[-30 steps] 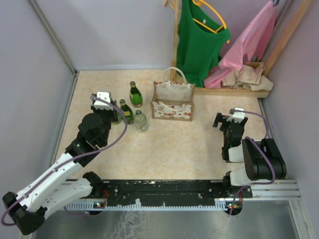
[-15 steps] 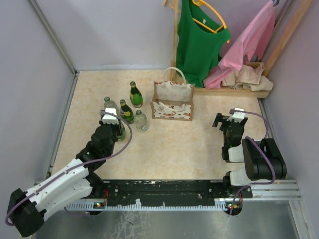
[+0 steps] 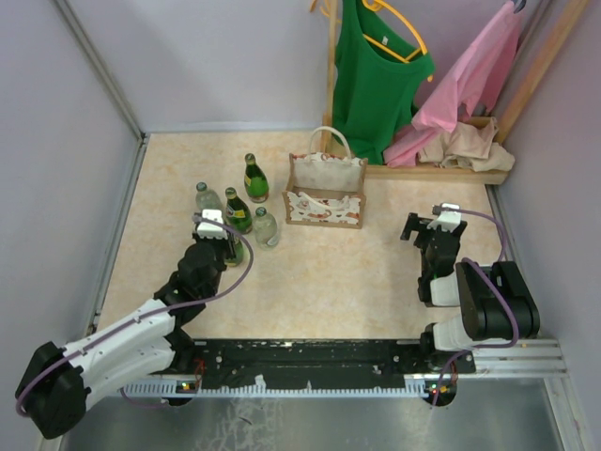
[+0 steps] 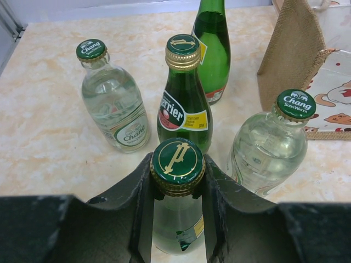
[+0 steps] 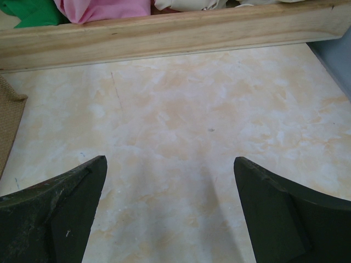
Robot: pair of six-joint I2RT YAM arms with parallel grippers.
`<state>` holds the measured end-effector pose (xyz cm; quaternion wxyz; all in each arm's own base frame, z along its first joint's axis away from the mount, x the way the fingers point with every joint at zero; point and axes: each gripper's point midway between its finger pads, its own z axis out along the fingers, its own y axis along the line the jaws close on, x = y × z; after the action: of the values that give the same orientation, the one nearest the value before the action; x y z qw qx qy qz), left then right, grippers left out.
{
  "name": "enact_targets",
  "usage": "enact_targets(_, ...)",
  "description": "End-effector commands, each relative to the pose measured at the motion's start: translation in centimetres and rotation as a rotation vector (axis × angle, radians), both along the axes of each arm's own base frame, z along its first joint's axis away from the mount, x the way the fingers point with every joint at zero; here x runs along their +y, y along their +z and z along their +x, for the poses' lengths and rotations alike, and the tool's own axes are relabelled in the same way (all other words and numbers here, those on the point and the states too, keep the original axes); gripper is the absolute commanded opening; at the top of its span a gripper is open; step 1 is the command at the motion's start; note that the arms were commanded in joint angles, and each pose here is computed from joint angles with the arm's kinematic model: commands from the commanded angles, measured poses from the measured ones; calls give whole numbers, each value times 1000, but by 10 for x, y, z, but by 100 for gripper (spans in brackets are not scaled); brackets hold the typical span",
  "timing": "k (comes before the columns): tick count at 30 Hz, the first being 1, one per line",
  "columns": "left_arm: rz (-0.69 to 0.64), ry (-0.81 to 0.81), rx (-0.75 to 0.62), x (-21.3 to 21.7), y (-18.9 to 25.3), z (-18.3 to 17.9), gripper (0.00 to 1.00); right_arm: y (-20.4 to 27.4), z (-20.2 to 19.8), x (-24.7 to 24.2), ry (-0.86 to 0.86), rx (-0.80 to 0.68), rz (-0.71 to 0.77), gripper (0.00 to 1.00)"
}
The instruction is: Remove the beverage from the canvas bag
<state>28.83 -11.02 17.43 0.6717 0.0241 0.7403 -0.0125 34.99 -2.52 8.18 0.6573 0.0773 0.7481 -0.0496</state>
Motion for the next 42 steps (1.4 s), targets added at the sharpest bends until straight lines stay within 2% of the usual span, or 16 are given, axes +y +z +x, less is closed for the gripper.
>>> enact_targets(1, -175, -21, -146, -13, 45, 7, 0, 25, 13, 2, 4, -85, -9, 99)
enact_targets(4, -179, -23, -133, -16, 41, 9, 0, 25, 13, 2, 5, -84, -10, 99)
enact_targets(8, -184, 2, -116, -13, 36, 10, 6, 25, 13, 2, 4, -85, -10, 99)
enact_targets(11, -185, 31, -103, -8, 32, 10, 16, 25, 13, 2, 6, -84, -10, 99)
enact_targets(14, -183, 62, -88, -3, 29, 9, 35, 25, 13, 2, 4, -84, -10, 99)
enact_targets(17, -173, 92, -66, 3, 25, 8, 63, 25, 13, 2, 5, -83, -9, 99)
enact_targets(19, -173, 105, -61, 5, 26, 7, 75, 25, 13, 2, 4, -84, -10, 99)
enact_targets(22, -179, 116, -71, 8, 32, 7, 98, 25, 13, 2, 4, -85, -9, 99)
enact_targets(32, -181, 206, -174, 26, 82, 8, 100, 25, 13, 2, 5, -85, -10, 99)
enact_targets(39, -101, 336, -166, 47, 111, 26, 100, 25, 13, 2, 3, -85, -9, 99)
enact_targets(42, -149, 366, -131, 69, 114, 45, 100, 25, 13, 2, 5, -85, -9, 99)
